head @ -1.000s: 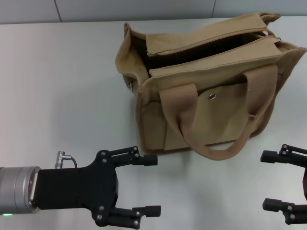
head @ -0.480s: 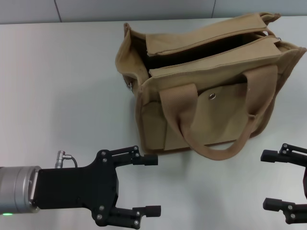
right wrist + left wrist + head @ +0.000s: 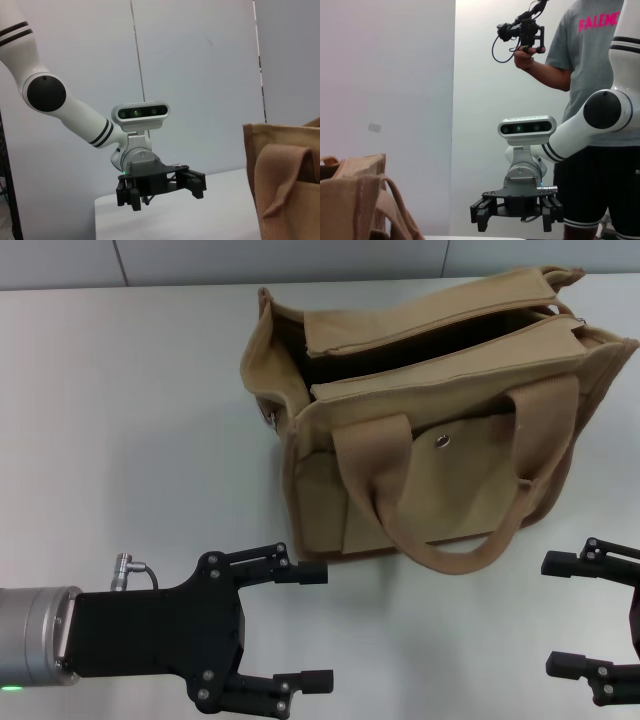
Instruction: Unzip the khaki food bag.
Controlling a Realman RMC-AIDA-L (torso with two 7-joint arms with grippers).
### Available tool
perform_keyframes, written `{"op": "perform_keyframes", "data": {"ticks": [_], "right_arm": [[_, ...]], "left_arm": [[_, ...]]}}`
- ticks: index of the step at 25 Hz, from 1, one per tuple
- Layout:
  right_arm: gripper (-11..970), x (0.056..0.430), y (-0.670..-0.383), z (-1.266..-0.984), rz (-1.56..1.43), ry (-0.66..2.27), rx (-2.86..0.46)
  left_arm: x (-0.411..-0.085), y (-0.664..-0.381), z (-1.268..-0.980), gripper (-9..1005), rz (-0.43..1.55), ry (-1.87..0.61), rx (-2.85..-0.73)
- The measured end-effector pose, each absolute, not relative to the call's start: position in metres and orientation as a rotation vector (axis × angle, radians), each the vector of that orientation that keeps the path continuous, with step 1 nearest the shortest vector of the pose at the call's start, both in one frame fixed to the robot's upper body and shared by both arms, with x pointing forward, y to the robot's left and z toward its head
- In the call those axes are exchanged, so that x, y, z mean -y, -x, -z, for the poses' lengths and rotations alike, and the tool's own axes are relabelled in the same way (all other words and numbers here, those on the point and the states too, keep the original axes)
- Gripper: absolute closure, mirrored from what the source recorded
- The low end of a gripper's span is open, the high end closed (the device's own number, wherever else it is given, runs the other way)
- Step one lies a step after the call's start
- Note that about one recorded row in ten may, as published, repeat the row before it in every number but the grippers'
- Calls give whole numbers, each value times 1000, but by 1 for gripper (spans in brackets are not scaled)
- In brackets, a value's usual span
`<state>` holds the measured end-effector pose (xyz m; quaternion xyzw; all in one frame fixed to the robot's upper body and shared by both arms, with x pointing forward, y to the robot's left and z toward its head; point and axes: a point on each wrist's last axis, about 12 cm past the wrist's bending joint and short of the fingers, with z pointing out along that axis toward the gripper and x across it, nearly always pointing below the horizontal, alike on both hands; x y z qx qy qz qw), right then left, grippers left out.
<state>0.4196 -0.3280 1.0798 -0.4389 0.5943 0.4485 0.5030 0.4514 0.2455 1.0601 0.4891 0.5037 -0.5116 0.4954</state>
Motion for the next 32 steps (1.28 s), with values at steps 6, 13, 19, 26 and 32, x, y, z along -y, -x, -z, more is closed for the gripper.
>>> {"op": "perform_keyframes", "data": {"ticks": [6, 13, 19, 26, 32], "right_arm": [[119, 328, -419, -1080, -1083, 1059, -1436], [119, 328, -418, -1080, -1085, 1057, -1436], [119, 329, -418, -1079, -1085, 1057, -1437], [119, 329, -417, -1079, -1085, 1054, -1439], [119, 328, -417, -1079, -1088, 1054, -1436]], "left_arm": [[-245, -451, -1061, 162, 1243, -1187, -1209], [-245, -449, -1061, 162, 1253, -1185, -1200], [-245, -449, -1061, 162, 1252, -1186, -1199], [-244, -449, -1061, 162, 1254, -1188, -1198], [-244, -450, -1063, 162, 1252, -1192, -1191]]}}
